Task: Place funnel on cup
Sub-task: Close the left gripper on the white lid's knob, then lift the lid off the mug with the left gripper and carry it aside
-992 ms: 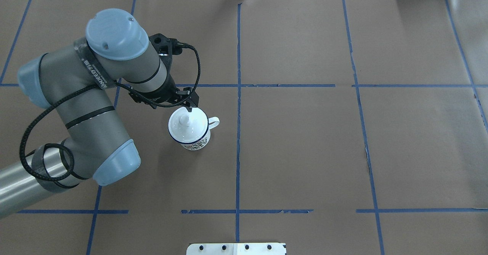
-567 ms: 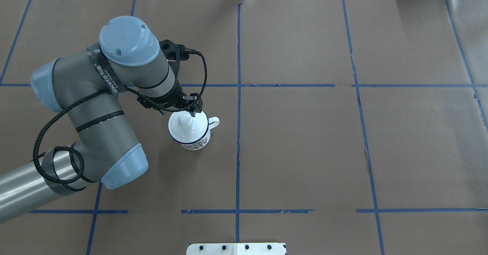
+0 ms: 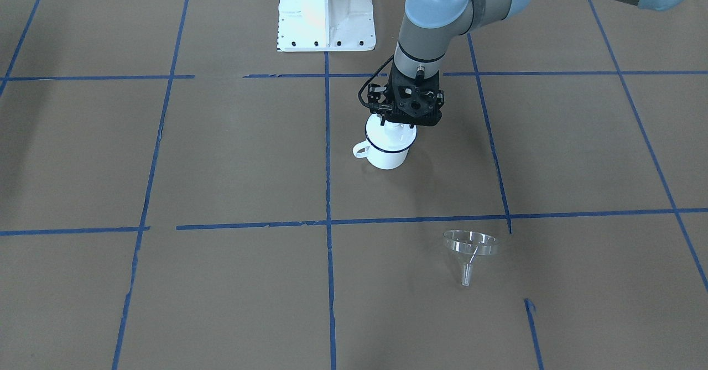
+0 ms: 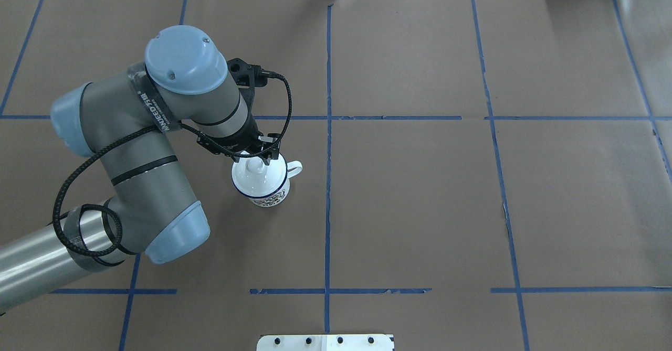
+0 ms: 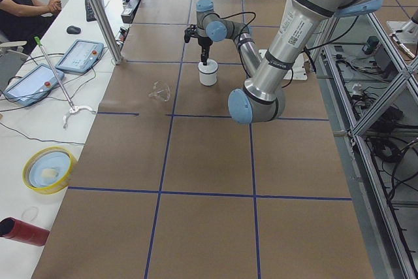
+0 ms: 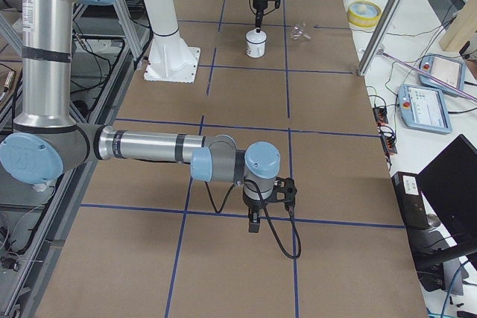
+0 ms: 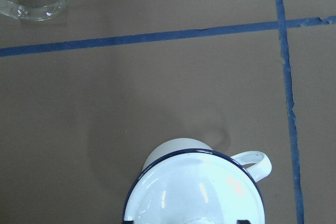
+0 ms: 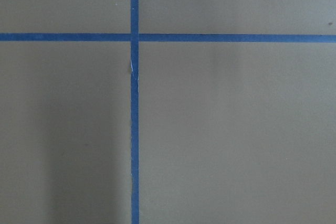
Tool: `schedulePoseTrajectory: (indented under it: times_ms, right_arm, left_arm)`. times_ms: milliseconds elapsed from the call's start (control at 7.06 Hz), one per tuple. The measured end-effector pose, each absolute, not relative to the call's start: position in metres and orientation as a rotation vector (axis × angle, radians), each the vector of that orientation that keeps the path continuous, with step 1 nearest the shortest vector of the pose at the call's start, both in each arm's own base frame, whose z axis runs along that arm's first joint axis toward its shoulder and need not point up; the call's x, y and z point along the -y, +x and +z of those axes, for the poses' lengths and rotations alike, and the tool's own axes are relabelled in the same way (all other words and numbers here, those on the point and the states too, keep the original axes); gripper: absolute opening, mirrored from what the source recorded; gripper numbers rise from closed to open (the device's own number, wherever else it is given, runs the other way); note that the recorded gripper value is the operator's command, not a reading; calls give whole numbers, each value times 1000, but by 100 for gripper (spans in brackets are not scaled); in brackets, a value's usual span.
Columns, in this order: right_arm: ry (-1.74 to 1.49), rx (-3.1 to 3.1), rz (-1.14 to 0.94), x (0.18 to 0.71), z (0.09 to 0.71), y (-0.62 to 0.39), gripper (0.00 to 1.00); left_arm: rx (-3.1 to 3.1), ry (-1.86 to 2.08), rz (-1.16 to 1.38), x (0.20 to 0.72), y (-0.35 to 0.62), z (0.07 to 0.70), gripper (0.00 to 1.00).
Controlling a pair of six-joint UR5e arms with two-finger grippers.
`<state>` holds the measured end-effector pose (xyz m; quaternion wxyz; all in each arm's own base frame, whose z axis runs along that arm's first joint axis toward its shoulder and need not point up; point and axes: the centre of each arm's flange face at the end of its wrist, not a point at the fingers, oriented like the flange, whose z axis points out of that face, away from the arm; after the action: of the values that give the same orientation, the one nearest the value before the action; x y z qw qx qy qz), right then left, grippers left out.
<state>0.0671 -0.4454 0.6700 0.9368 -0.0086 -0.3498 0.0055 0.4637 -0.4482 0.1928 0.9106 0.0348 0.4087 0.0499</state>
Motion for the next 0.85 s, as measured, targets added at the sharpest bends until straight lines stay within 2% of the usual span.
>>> schedulePoseTrajectory:
  times_ms: [283,425,709,850]
  right_arm:
    - [-17,715,11,446,670,67,100]
    - [-17,715,11,446,670,67,100]
    - [-17,715,11,446,670,67,100]
    - [-18,715,11,445,670,67,100]
  left_arm:
    - [-841,68,109,446,468,193,49]
    - [-838,65,109,446,469,195,37]
    - [-835,62,108,447,471,196,2]
    - [-838,65,109,447,470,193,0]
